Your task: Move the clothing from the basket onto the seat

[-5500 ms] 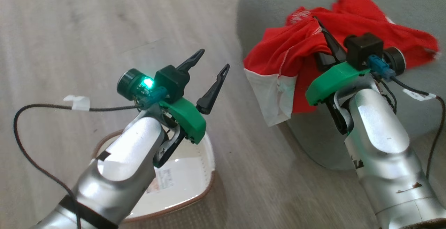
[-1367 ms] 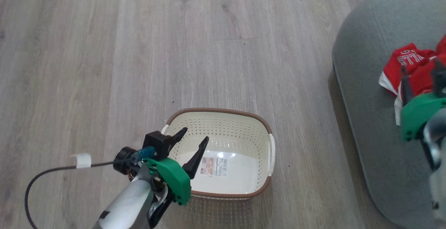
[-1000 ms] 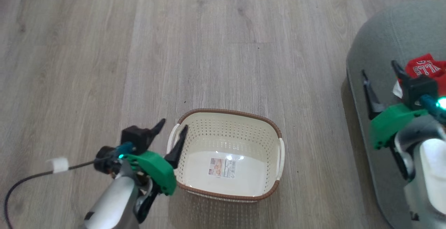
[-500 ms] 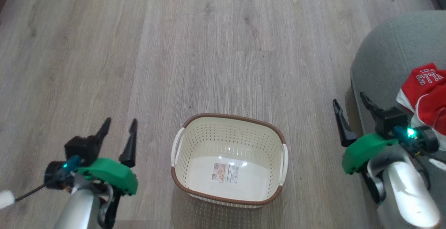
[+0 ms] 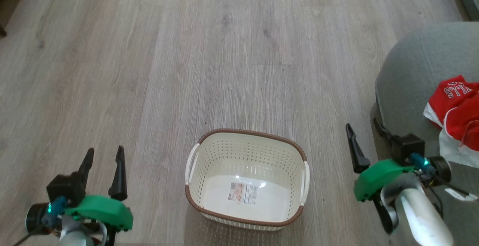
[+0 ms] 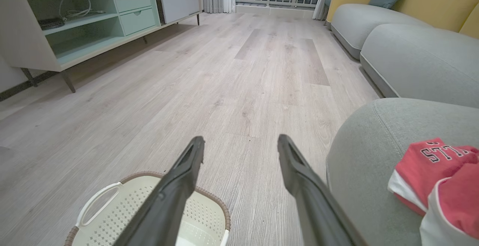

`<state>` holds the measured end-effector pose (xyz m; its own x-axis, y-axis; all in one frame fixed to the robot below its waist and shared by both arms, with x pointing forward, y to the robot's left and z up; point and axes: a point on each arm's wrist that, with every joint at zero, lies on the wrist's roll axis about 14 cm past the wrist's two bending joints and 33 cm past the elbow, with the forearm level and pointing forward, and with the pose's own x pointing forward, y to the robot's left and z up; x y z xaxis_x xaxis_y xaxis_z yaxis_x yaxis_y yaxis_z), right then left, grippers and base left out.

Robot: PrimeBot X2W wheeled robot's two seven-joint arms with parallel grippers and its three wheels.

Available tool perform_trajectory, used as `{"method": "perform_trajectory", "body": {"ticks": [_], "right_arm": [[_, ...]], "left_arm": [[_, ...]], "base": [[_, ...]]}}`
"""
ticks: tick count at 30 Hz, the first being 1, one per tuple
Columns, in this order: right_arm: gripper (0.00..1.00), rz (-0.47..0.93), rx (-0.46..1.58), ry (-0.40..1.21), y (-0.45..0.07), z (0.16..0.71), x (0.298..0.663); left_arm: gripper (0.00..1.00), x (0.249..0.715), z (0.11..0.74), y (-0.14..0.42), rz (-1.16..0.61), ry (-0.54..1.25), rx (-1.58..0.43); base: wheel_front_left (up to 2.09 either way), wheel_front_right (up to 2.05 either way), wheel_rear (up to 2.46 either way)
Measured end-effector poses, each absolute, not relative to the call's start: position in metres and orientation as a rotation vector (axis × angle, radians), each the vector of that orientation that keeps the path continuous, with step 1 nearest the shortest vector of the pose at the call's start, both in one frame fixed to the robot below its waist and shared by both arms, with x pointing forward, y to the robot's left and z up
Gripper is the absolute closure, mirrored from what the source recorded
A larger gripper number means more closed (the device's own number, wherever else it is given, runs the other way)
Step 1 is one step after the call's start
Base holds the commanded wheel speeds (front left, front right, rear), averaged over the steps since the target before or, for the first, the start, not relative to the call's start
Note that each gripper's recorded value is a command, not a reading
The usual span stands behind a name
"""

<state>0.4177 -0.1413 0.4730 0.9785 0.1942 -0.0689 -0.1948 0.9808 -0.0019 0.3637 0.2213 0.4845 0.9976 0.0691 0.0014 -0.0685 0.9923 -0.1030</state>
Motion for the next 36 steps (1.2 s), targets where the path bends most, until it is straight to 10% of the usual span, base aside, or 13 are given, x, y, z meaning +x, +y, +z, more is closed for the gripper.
{"method": "perform_trajectory", "body": {"ticks": [36], "right_arm": [[0.0, 0.145, 0.043, 0.048, -0.154, 0.478, 0.398]], "left_arm": [[0.0, 0.348, 0.479, 0.215, 0.064, 0.002, -0.126]], "base": [[0.0, 0.0, 0.0]]}}
